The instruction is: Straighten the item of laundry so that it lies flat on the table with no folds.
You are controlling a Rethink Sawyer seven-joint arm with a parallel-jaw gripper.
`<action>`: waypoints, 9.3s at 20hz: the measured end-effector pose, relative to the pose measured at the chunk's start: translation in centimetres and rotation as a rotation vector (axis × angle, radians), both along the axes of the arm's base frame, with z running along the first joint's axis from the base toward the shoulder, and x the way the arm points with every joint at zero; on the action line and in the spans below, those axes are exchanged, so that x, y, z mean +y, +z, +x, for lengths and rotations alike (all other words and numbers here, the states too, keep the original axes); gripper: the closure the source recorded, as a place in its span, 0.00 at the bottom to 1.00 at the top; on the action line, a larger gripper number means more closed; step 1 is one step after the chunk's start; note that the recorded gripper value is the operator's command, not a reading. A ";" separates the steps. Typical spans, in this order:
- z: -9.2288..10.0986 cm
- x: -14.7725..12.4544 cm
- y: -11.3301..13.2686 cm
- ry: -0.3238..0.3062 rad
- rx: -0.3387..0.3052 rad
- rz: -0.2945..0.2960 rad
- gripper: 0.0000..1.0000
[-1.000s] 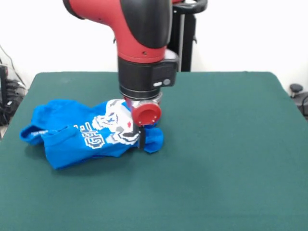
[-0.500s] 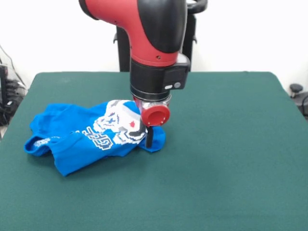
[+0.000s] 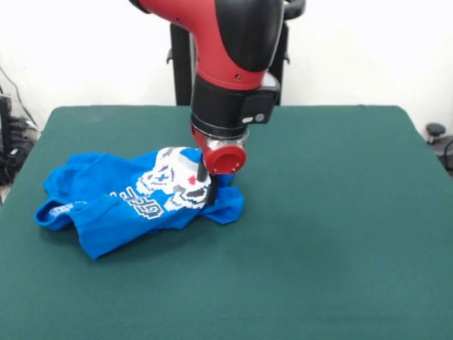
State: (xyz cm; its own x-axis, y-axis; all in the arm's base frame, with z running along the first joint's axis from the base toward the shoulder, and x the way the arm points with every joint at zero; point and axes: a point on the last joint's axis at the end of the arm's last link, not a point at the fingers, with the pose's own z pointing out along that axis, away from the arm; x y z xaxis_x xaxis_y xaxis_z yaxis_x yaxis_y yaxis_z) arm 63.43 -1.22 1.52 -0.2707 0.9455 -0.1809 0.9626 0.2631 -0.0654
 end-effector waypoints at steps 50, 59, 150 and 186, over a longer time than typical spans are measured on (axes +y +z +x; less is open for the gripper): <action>2.8 1.2 6.4 -0.169 -0.093 0.122 0.00; 3.3 1.8 3.2 -0.171 -0.136 0.099 0.00; -2.6 4.9 -1.9 -0.129 -0.023 0.047 0.00; -3.7 3.4 -6.1 -0.132 -0.007 0.009 1.00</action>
